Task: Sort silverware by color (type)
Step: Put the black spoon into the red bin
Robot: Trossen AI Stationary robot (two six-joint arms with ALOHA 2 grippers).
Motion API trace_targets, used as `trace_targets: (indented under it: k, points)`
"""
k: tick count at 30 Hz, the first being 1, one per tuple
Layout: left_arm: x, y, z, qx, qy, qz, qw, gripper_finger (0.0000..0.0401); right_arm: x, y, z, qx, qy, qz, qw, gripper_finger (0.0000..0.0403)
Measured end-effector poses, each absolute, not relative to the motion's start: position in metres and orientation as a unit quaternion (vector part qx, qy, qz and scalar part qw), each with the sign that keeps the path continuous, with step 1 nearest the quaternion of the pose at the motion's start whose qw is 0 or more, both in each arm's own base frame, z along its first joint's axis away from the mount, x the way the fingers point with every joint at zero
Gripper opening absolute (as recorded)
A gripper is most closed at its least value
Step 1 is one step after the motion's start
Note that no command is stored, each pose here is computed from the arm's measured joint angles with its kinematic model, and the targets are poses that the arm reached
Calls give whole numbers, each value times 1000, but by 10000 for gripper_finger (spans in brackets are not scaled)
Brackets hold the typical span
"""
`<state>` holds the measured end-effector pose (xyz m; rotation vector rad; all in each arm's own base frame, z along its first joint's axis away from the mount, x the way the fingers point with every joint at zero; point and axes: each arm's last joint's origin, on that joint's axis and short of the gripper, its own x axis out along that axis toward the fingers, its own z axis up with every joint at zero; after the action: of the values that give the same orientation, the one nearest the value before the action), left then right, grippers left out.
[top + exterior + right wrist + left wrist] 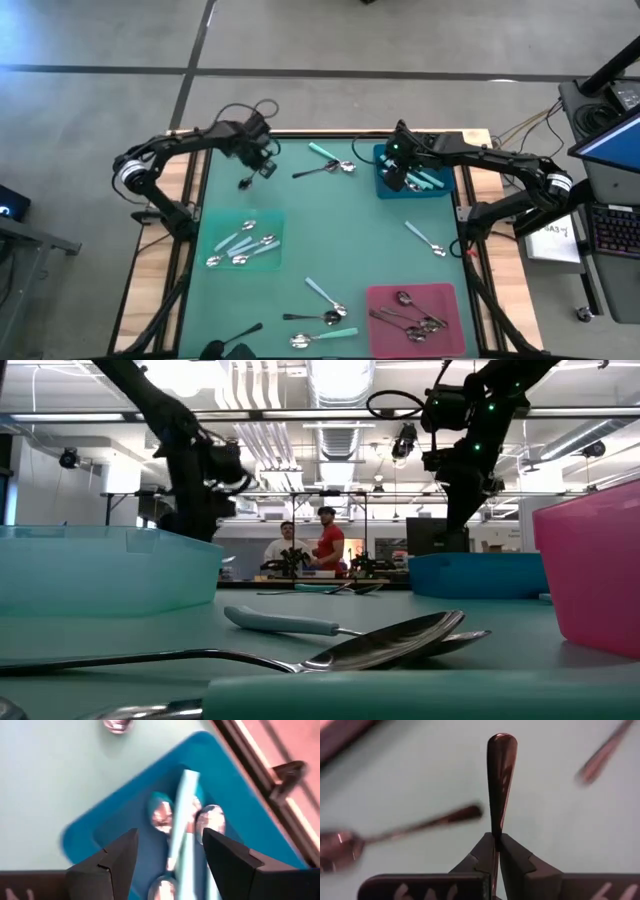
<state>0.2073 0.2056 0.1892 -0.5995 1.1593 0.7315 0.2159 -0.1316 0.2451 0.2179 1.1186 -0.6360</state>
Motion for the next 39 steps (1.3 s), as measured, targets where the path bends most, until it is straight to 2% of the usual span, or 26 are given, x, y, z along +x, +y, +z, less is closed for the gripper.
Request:
trace_targets:
  k: [7, 9, 14, 20, 26, 39]
  points:
    - [233, 208, 224, -278, 418, 267, 822, 1, 227, -130, 249, 159, 460, -212, 848, 214]
    - [246, 205, 232, -269, 376, 229, 857, 1, 234, -130, 250, 170, 422, -188, 871, 214]
    - [277, 183, 241, -241, 309, 160, 906, 0, 253, -127, 254, 173, 310, -146, 924, 214]
    - [310, 158, 264, -210, 190, 108, 953, 0, 268, -120, 263, 164, 197, -129, 958, 214]
    - [328, 135, 283, -196, 106, 61, 973, 0, 275, -110, 268, 161, 146, -107, 970, 214]
    - [339, 118, 291, -190, 71, 43, 978, 0, 279, -107, 277, 146, 100, -98, 979, 214]
